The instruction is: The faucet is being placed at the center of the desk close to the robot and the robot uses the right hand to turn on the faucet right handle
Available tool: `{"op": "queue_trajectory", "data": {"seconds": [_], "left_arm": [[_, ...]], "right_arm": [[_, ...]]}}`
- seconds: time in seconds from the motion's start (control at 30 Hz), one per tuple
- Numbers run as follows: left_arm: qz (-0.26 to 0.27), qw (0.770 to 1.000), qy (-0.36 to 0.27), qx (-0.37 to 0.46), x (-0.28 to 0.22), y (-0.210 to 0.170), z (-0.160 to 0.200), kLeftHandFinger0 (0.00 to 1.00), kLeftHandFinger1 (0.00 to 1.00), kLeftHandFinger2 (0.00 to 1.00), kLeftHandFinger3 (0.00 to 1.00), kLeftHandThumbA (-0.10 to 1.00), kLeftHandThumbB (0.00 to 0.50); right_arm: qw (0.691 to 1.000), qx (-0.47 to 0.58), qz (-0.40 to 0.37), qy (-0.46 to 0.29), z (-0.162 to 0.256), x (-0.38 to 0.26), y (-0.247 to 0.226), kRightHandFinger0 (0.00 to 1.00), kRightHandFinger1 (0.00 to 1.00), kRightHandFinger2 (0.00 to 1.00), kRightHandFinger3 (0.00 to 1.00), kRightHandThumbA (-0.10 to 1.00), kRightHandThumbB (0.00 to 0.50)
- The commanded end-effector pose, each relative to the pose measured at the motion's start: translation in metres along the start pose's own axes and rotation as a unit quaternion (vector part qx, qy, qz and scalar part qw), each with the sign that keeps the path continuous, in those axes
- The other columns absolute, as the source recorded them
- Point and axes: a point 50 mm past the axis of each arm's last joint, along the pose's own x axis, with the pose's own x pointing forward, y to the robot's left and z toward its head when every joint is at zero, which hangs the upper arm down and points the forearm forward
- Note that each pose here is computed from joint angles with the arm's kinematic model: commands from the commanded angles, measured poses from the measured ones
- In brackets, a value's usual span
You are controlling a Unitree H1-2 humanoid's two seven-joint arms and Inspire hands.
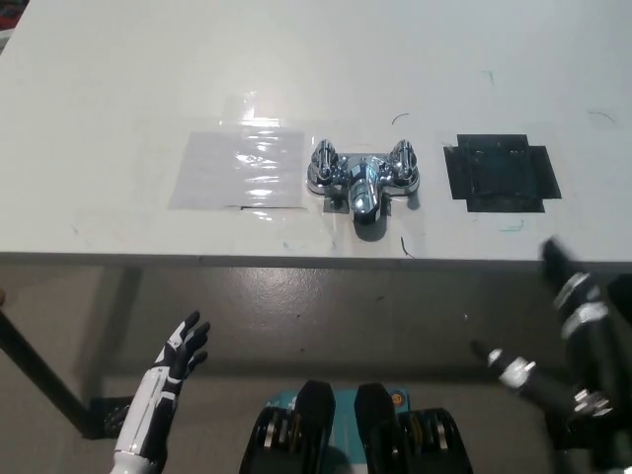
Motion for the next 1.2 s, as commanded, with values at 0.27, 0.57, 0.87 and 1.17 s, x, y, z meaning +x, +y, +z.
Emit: {"op": "queue_trajectory", "data": {"seconds": [0.27, 0.57, 0.87, 1.17], "left_arm": [[-0.022, 0.998, -0.055, 0.014, 0.020, -0.010, 0.028, 1.00, 1.00, 1.00, 1.00, 1.00, 0.167], [-0.035, 0.997, -0.056, 0.027, 0.026, -0.012, 0.024, 1.00, 1.00, 1.00, 1.00, 1.00, 0.182], [-0.039, 0.998, -0.044, 0.034, 0.028, -0.017, 0.020, 1.00, 1.00, 1.00, 1.00, 1.00, 0.156], [-0.047, 0.997, -0.039, 0.052, 0.022, -0.015, 0.008, 1.00, 1.00, 1.00, 1.00, 1.00, 0.130]], "right_arm": [[0.989, -0.142, -0.023, -0.027, 0.101, 0.105, -0.072, 1.00, 1.00, 1.00, 1.00, 1.00, 0.259], [0.970, -0.229, 0.069, -0.034, 0.153, 0.243, -0.087, 1.00, 1.00, 1.00, 1.00, 1.00, 0.241], [0.930, -0.271, 0.240, 0.056, 0.175, 0.344, -0.023, 1.00, 1.00, 1.00, 1.00, 1.00, 0.163], [0.893, -0.319, 0.282, 0.147, 0.173, 0.395, 0.042, 1.00, 1.00, 1.00, 1.00, 1.00, 0.173]]}}
